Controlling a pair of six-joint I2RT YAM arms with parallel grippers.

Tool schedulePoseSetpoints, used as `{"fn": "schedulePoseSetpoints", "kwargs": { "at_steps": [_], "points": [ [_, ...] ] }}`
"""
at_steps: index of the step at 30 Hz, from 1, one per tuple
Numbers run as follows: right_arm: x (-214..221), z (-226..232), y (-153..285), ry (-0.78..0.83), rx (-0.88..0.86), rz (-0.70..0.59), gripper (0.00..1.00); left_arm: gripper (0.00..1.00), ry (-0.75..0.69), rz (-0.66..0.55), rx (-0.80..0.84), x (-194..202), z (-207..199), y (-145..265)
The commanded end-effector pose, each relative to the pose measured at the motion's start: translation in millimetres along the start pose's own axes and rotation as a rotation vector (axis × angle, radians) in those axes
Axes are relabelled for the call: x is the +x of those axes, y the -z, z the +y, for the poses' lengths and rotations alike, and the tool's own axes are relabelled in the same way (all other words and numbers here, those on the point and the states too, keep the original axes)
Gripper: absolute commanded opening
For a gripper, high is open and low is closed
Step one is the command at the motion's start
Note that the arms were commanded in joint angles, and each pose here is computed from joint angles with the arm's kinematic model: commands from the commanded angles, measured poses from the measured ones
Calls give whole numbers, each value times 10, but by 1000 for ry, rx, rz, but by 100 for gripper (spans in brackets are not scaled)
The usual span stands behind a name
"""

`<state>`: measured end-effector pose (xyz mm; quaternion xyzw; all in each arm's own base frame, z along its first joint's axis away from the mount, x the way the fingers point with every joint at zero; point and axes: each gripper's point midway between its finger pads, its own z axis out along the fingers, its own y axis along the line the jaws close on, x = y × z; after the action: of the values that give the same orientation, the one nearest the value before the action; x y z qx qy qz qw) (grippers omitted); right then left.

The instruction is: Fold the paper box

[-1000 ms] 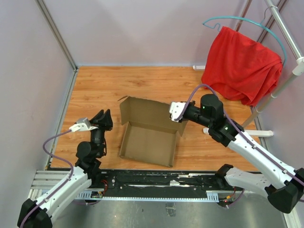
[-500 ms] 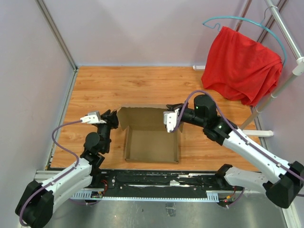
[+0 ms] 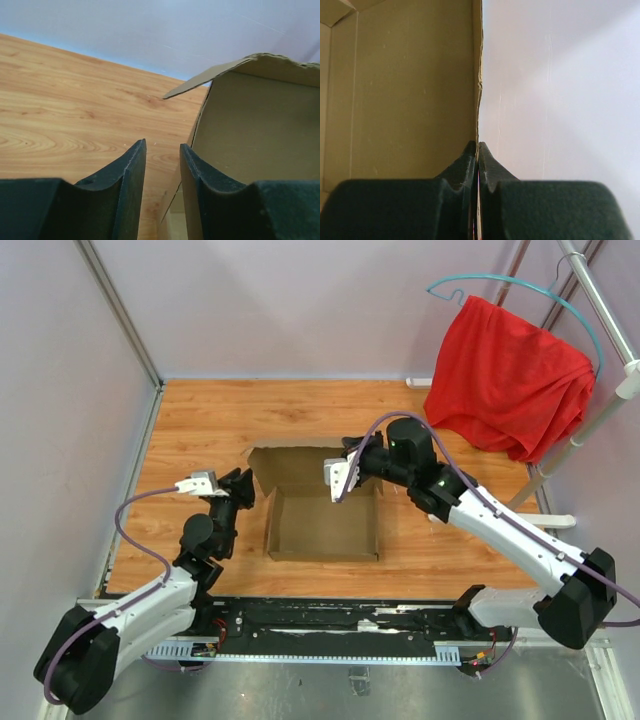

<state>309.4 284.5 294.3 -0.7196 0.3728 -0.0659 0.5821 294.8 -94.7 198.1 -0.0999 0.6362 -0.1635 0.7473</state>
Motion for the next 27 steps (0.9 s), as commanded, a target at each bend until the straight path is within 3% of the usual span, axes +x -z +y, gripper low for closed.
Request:
{"fn": "schedulePoseSetpoints", "kwargs": {
  "at_steps": [1, 13, 27],
  "points": [
    [-48, -182, -9, 79, 84, -27, 1, 39, 32, -56, 68, -228, -217, -95],
    [-28, 176, 159, 26, 142, -145, 1, 38, 31, -27, 61, -90, -150, -30],
    [-317, 423, 306, -85, 170, -248, 1, 35, 154, 80, 165, 143, -313, 149]
  ]
}}
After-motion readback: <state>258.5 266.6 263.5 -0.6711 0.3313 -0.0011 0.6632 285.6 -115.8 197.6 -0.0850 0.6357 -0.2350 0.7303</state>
